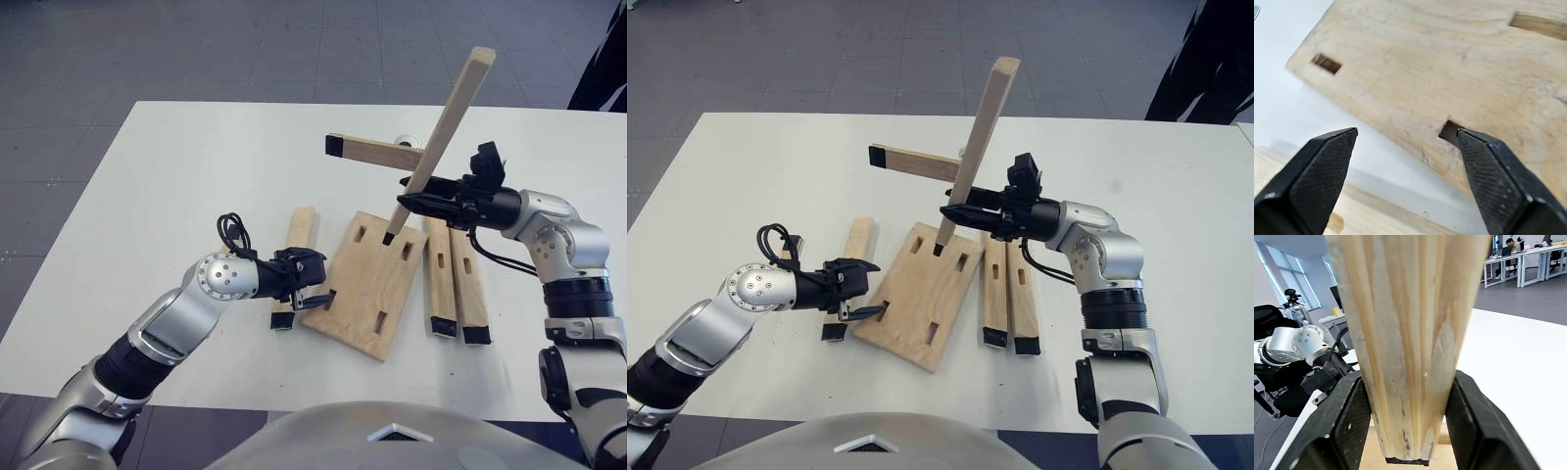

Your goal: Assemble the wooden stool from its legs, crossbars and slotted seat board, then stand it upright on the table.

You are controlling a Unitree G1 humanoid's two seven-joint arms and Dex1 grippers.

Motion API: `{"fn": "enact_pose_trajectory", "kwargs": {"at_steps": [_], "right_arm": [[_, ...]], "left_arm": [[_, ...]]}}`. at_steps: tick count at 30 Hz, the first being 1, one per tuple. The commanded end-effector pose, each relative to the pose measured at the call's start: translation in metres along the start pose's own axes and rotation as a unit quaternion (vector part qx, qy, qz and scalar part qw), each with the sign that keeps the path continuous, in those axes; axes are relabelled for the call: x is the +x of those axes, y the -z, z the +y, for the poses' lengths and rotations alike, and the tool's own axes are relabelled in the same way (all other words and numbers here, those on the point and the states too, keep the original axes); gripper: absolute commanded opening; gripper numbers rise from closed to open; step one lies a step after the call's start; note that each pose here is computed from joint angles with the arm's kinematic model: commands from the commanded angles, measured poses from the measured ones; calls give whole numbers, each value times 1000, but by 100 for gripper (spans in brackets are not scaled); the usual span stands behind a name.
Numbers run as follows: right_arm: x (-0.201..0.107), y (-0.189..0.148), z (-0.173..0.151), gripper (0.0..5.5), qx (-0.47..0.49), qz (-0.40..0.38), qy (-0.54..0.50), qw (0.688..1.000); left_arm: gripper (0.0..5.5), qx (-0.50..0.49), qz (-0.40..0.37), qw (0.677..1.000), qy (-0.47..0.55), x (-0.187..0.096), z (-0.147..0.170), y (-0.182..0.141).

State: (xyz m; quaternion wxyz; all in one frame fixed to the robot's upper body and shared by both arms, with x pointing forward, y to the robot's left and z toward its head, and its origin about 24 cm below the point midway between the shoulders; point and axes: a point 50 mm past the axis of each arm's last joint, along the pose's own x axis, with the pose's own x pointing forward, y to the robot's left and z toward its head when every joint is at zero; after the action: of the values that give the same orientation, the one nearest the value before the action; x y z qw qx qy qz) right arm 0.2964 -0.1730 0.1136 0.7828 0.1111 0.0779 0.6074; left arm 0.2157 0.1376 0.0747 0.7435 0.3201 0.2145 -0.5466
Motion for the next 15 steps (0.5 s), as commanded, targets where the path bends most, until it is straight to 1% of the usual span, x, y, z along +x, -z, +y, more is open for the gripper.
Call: {"fn": "enact_pose_trajectory", "kwargs": {"at_steps": [1, 5, 10, 15], "right_arm": [[-4, -6, -2, 207, -30, 21, 0, 999], [-10, -5, 2, 207, -33, 23, 6, 999], [-17, 0, 19, 207, -25, 8, 16, 1000], [-26, 5, 25, 207, -45, -4, 90, 995]], "left_arm": [[377, -8, 28, 1000, -5, -1, 4, 9], [377, -11, 25, 1000, -6, 1, 3, 8], [377, -17, 23, 1000, -10, 2, 2, 7], [377, -20, 22, 999, -12, 3, 1, 6]]}}
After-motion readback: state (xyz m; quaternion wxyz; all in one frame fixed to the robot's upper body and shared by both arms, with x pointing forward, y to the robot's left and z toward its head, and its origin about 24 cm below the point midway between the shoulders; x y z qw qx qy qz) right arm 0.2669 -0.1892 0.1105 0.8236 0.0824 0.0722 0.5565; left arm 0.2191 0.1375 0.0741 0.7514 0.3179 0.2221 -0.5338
